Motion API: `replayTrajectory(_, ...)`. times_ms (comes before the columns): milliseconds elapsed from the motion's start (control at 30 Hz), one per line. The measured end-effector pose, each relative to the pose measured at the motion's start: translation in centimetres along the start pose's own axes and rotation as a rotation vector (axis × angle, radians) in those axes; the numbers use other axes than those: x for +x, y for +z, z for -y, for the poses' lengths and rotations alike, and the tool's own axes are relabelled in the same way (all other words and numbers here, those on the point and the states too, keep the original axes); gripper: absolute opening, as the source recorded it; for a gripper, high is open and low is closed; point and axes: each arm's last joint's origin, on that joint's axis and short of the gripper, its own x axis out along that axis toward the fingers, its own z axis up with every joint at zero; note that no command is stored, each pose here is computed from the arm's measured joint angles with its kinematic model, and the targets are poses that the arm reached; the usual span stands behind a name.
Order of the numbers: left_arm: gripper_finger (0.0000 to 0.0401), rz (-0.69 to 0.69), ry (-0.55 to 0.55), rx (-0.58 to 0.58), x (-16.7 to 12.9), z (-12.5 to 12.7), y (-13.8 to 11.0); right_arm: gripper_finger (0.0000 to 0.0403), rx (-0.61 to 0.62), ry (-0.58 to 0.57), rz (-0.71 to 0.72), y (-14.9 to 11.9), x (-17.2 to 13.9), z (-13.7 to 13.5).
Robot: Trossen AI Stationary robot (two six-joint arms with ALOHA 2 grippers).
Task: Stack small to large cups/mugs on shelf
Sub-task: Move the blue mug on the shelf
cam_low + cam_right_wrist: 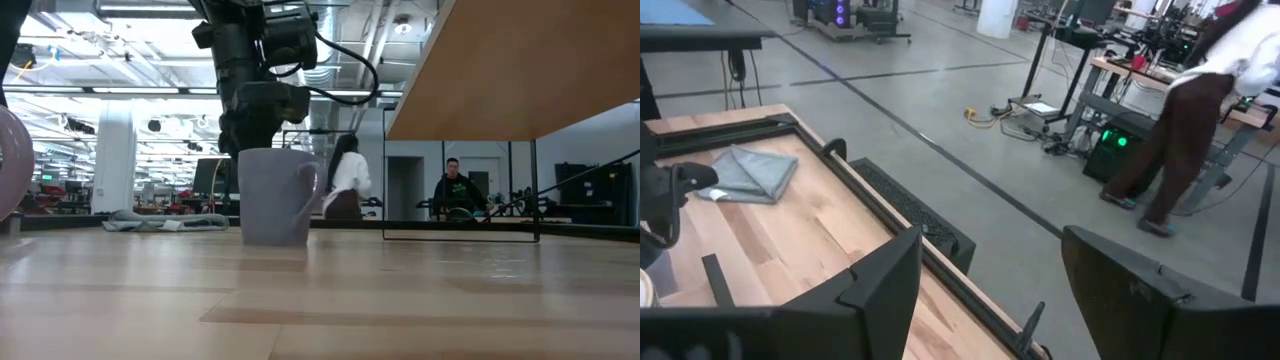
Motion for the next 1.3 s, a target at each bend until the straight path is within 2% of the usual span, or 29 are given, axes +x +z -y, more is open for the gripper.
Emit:
replayTrajectory(333,0.0013,0.02,0.0,-0.013,0.0,-0.3,0.3,0.0265,-0.026,-0.002,-0.031,-0.6,0.4,-0.5)
replayTrajectory(633,0.0007,0.041,0.01,-0.069,-0.1,-2.1,0.9,0.0265,-0.064,-0.005,-0.064,-1.5,1.2,-1.3)
replayTrajectory(933,0.0005,0.106,0.05,-0.168,-0.8,-6.3,2.3,0.0265,-0.06,-0.007,-0.061,-1.5,1.2,-1.2)
replayTrajectory(1100,0.0005,0.181,0.074,-0.2,-3.3,-8.1,4.3,0.0265,-0.06,-0.007,-0.061,-1.5,1.2,-1.2)
replayTrajectory(1300,0.0005,0.254,0.134,-0.192,-7.6,-8.7,6.5,0.0265,-0.067,-0.007,-0.061,-1.5,1.2,-1.2)
